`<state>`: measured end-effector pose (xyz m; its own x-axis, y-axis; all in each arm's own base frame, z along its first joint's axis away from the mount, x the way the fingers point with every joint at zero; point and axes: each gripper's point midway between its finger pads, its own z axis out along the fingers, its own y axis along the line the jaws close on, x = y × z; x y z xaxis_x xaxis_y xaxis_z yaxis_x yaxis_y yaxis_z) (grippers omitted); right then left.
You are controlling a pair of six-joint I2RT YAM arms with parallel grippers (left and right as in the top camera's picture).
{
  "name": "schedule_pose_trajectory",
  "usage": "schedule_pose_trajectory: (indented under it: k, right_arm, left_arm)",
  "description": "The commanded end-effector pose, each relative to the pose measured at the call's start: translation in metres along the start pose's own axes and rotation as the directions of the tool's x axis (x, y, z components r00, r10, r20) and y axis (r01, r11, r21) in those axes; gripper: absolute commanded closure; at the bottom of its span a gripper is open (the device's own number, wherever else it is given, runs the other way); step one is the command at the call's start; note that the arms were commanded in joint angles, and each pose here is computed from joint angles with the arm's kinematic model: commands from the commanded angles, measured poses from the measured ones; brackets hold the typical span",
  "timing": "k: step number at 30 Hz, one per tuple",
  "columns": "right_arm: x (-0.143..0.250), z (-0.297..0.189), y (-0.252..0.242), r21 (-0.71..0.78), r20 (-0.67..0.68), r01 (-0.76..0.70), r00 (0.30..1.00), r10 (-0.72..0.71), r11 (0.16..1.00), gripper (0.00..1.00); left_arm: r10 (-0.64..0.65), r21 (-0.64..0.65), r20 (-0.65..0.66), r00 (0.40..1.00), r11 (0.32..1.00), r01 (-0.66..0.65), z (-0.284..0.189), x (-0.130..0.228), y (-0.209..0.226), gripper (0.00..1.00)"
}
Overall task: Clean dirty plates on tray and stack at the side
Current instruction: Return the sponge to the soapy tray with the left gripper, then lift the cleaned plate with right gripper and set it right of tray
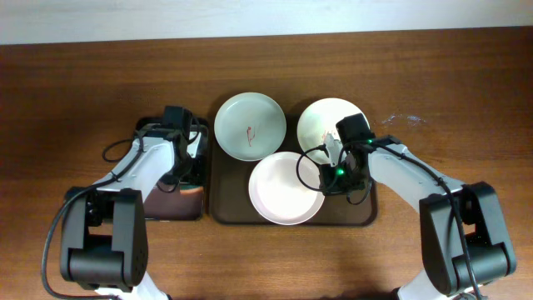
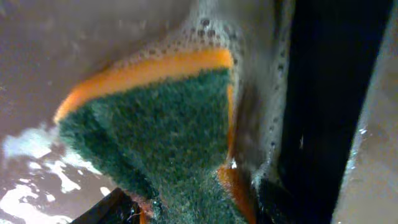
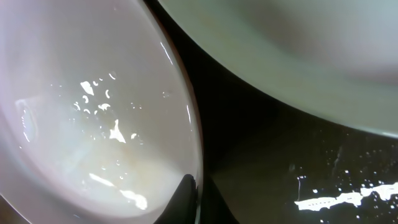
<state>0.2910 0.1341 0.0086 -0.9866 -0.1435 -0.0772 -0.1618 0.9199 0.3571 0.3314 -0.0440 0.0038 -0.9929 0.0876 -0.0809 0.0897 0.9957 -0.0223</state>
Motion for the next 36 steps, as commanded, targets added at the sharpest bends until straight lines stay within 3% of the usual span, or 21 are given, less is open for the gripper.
schedule_pose_trajectory:
  k: [1, 2, 3, 4, 5, 8, 10, 12, 15, 19, 21, 23, 26, 27, 28, 29, 30, 36]
  right_arm:
    - [-0.009, -0.019, 0.010, -0.002, 0.045, 0.045, 0.998, -0.045, 0.999, 0.96]
    - [-0.016, -0.028, 0.014, -0.003, 0.080, 0.060, 0.995, -0.059, 0.998, 0.96]
    - [-0.021, -0.037, 0.017, 0.004, 0.111, 0.070, 0.991, -0.070, 0.998, 0.96]
    - [-0.028, -0.051, 0.016, 0.043, 0.153, 0.079, 0.985, -0.085, 0.996, 0.96]
    - [-0.031, -0.060, 0.013, 0.090, 0.177, 0.082, 0.979, -0.097, 0.993, 0.96]
    - [-0.041, -0.094, 0.000, 0.320, 0.263, 0.087, 0.949, -0.176, 0.944, 0.96]
    - [-0.044, -0.112, -0.001, 0.445, 0.298, 0.086, 0.924, -0.239, 0.891, 0.96]
    - [-0.046, -0.127, -0.001, 0.555, 0.318, 0.075, 0.901, -0.294, 0.828, 0.96]
    - [-0.050, -0.140, 0.007, 0.654, 0.333, 0.069, 0.868, -0.368, 0.754, 0.96]
    - [-0.057, -0.166, 0.017, 0.798, 0.352, 0.002, 0.811, -0.468, 0.603, 0.96]
    - [-0.059, -0.172, 0.026, 0.816, 0.362, -0.011, 0.788, -0.497, 0.578, 0.96]
    - [-0.062, -0.178, 0.034, 0.820, 0.376, -0.019, 0.771, -0.513, 0.573, 0.96]
    - [-0.070, -0.199, 0.039, 0.827, 0.418, -0.078, 0.747, -0.517, 0.557, 0.96]
    - [-0.073, -0.205, 0.042, 0.823, 0.433, -0.090, 0.738, -0.517, 0.561, 0.96]
    - [-0.075, -0.210, 0.045, 0.817, 0.448, -0.099, 0.730, -0.517, 0.568, 0.96]
    - [-0.077, -0.213, 0.047, 0.813, 0.457, -0.104, 0.724, -0.516, 0.573, 0.96]
    - [-0.079, -0.217, 0.049, 0.809, 0.467, -0.110, 0.718, -0.516, 0.578, 0.96]
    - [-0.082, -0.240, 0.055, 0.781, 0.525, -0.151, 0.684, -0.507, 0.605, 0.96]
  left_arm:
    - [0.000, 0.024, -0.039, 0.999, 1.000, 0.001, 0.004, 0.015, -0.002, 0.48]
    - [-0.001, 0.024, -0.036, 0.999, 1.000, 0.002, 0.005, 0.014, -0.002, 0.59]
    - [0.000, 0.024, -0.029, 1.000, 1.000, 0.001, 0.005, 0.012, -0.002, 0.83]
    - [0.000, 0.011, -0.019, 1.000, 1.000, 0.001, 0.005, 0.010, 0.000, 0.95]
    - [0.000, -0.017, -0.014, 1.000, 1.000, 0.000, 0.005, 0.008, 0.005, 1.00]
    - [0.000, -0.068, -0.003, 1.000, 0.998, 0.000, 0.003, 0.005, 0.013, 1.00]
    - [0.000, -0.060, -0.002, 1.000, 0.998, 0.000, 0.002, 0.004, 0.012, 0.48]
    - [0.000, -0.061, -0.002, 1.000, 0.998, 0.000, 0.002, 0.004, 0.012, 0.37]
    - [0.000, -0.061, 0.000, 1.000, 0.998, 0.000, 0.002, 0.004, 0.012, 0.30]
    - [0.000, -0.060, 0.003, 1.000, 0.998, 0.000, 0.002, 0.003, 0.012, 0.28]
    - [0.000, -0.060, 0.007, 1.000, 0.998, 0.000, 0.002, 0.002, 0.012, 0.47]
    - [0.000, -0.060, 0.007, 1.000, 0.998, 0.000, 0.002, 0.002, 0.012, 1.00]
    - [0.000, -0.061, 0.007, 1.000, 0.998, 0.000, 0.002, 0.002, 0.012, 1.00]
    - [0.000, -0.061, 0.008, 1.000, 0.998, 0.000, 0.002, 0.002, 0.012, 0.63]
    - [0.000, -0.061, 0.011, 1.000, 0.998, 0.000, 0.002, 0.001, 0.012, 0.49]
    - [0.000, -0.061, 0.015, 1.000, 0.998, 0.001, 0.002, 0.000, 0.012, 0.44]
    - [0.000, -0.060, 0.023, 1.000, 0.998, 0.001, 0.002, -0.002, 0.012, 0.32]
    - [0.002, -0.058, 0.092, 0.996, 0.998, 0.004, -0.005, -0.023, 0.011, 0.28]
